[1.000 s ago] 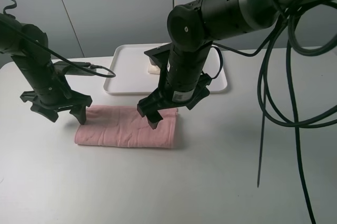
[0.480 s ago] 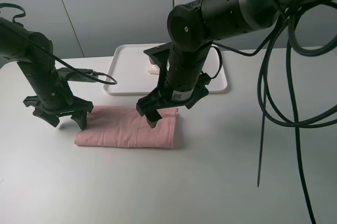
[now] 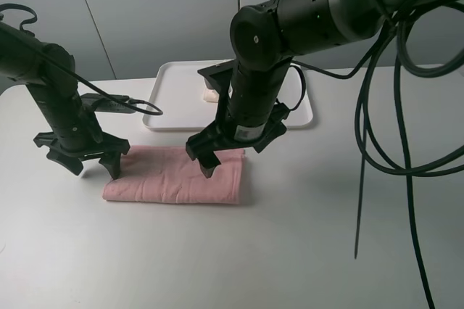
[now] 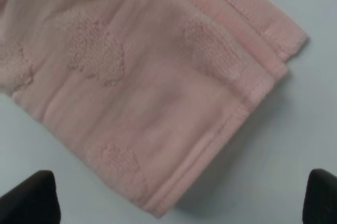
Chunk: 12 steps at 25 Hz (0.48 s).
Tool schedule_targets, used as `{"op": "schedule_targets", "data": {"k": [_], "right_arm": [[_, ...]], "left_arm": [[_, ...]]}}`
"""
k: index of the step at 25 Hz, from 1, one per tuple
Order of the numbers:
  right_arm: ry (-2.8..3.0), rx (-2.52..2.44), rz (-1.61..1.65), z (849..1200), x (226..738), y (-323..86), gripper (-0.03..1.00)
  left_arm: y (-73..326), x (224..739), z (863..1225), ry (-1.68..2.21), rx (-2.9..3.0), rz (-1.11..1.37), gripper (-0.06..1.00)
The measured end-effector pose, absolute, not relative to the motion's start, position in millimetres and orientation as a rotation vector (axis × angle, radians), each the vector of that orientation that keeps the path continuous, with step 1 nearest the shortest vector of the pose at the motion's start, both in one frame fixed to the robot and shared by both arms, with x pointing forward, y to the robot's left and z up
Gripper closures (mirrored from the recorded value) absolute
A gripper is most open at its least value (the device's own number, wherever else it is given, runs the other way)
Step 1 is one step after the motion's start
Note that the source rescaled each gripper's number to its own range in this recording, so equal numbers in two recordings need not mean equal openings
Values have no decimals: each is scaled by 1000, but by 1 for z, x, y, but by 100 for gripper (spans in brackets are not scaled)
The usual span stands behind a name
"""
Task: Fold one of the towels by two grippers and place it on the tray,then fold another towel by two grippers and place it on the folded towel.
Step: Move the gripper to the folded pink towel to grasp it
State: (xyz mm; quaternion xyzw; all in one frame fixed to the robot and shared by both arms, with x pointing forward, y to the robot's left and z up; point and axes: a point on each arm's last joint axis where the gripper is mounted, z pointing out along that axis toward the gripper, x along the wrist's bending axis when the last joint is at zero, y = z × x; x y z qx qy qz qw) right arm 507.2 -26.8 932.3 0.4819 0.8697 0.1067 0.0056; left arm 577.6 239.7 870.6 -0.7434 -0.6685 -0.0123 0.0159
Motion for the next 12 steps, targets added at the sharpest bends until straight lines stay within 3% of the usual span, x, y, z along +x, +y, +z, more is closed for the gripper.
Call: {"op": "schedule_targets", "data": {"k": [12], "right_arm": [[2690,1538,222,943,525,-45,-3]], "left_arm": [[240,577,871,-2077,-2310,-35,2]]}}
